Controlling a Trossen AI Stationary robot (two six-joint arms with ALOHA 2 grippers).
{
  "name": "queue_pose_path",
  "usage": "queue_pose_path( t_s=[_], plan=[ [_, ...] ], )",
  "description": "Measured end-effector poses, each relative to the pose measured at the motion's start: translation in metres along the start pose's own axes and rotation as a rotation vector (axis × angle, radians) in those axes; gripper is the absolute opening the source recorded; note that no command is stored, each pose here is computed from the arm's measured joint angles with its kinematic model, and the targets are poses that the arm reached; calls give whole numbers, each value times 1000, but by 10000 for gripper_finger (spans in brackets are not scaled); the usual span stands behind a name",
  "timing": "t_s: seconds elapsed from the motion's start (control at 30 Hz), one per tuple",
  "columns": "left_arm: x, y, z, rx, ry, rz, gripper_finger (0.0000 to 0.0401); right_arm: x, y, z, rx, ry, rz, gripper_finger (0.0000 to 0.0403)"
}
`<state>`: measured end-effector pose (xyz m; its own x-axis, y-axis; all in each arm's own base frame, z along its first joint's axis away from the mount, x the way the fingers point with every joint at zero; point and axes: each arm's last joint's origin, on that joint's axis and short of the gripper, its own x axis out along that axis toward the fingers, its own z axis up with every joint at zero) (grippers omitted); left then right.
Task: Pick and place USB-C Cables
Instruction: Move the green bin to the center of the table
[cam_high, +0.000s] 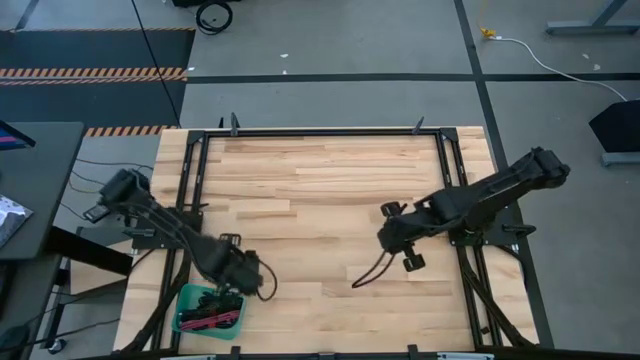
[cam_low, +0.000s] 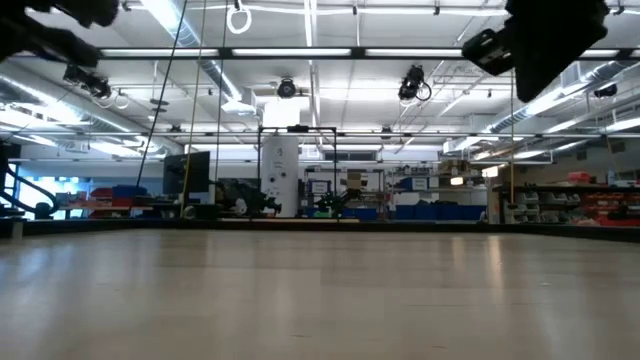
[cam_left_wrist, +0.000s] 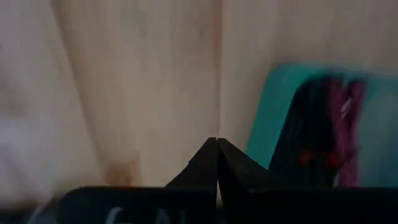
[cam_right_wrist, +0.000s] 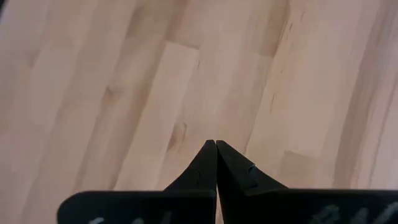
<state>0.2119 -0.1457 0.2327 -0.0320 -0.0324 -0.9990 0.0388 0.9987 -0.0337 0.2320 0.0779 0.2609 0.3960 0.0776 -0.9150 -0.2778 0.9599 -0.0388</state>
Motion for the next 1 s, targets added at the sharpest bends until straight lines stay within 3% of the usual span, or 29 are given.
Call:
queue_pose_path(
  t_s=[0.07, 0.17, 0.37, 0.53, 0.8, 1.0],
  plan=[
    [-2, -10, 2, 24, 67, 58, 6, -3, 5, -4, 1, -34, 5, 2],
    [-10, -22, 10, 46, 21, 73, 5, -8, 11, -4, -2, -78, 19, 2],
    [-14, -29, 11, -67, -23, 55, 29, -12, 18, -3, 10, -112, 37, 2],
    [-7, -44, -2, -107, 23, 7, 88, -11, 20, -3, 25, -115, 44, 3],
    [-6, -59, -14, -119, -22, 46, 216, -12, 25, 1, 21, -157, 59, 3],
    [12, -55, -21, -136, 3, 91, 245, -13, 30, 0, 49, -156, 73, 3]
  ],
)
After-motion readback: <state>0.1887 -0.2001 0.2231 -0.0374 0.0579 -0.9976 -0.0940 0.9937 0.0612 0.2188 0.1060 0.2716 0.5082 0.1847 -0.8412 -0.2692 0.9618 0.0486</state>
